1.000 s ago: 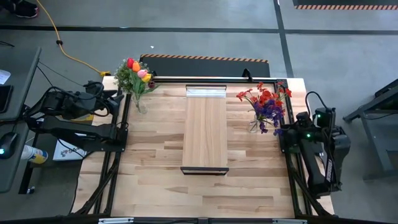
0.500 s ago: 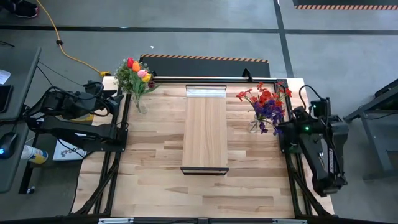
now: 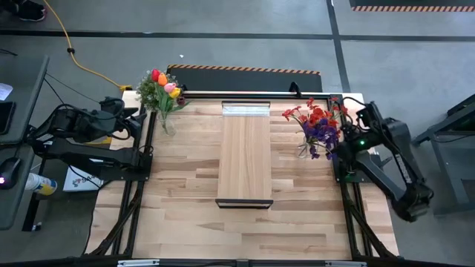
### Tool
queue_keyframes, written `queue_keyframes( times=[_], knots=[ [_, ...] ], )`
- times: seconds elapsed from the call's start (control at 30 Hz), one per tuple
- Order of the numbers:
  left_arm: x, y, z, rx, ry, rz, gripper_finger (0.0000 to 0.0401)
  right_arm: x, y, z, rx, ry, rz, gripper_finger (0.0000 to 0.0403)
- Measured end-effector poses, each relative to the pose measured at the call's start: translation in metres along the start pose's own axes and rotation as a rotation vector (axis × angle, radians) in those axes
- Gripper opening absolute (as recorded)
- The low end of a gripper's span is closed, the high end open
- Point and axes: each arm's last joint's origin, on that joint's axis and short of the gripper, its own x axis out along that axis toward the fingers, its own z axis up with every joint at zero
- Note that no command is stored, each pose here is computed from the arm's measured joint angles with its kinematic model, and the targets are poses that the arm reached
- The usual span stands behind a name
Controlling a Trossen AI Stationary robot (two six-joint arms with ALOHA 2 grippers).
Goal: Pick and place flowers into a vace then onto a shelf
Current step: Put the right transparent flower vase on the shelf
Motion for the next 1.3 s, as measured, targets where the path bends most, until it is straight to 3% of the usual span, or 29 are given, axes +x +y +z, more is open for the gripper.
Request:
queue_keyframes(
  times=[0.53, 0.73, 0.9, 1.1, 1.3],
  knots=[
    [0.000, 0.002, -0.002, 0.025, 0.020, 0.017, 0.0248, 0.005, 0.003, 0.003, -0.090, 0.125, 0.034, 0.0195],
    [0.000, 0.002, -0.002, 0.024, 0.020, 0.016, 0.0248, -0.001, 0.009, -0.003, -0.078, 0.084, 0.068, 0.0198],
    [0.000, 0.002, -0.002, 0.039, 0.019, 0.016, 0.0248, -0.025, 0.030, -0.010, -0.123, -0.035, 0.080, 0.0201],
    [0.000, 0.003, -0.002, 0.050, 0.004, 0.034, 0.0248, -0.069, 0.062, -0.019, -0.216, -0.242, -0.053, 0.0196],
    [0.000, 0.003, -0.002, 0.069, -0.003, 0.042, 0.0248, -0.108, 0.087, -0.022, -0.297, -0.473, -0.301, 0.0188]
  ],
)
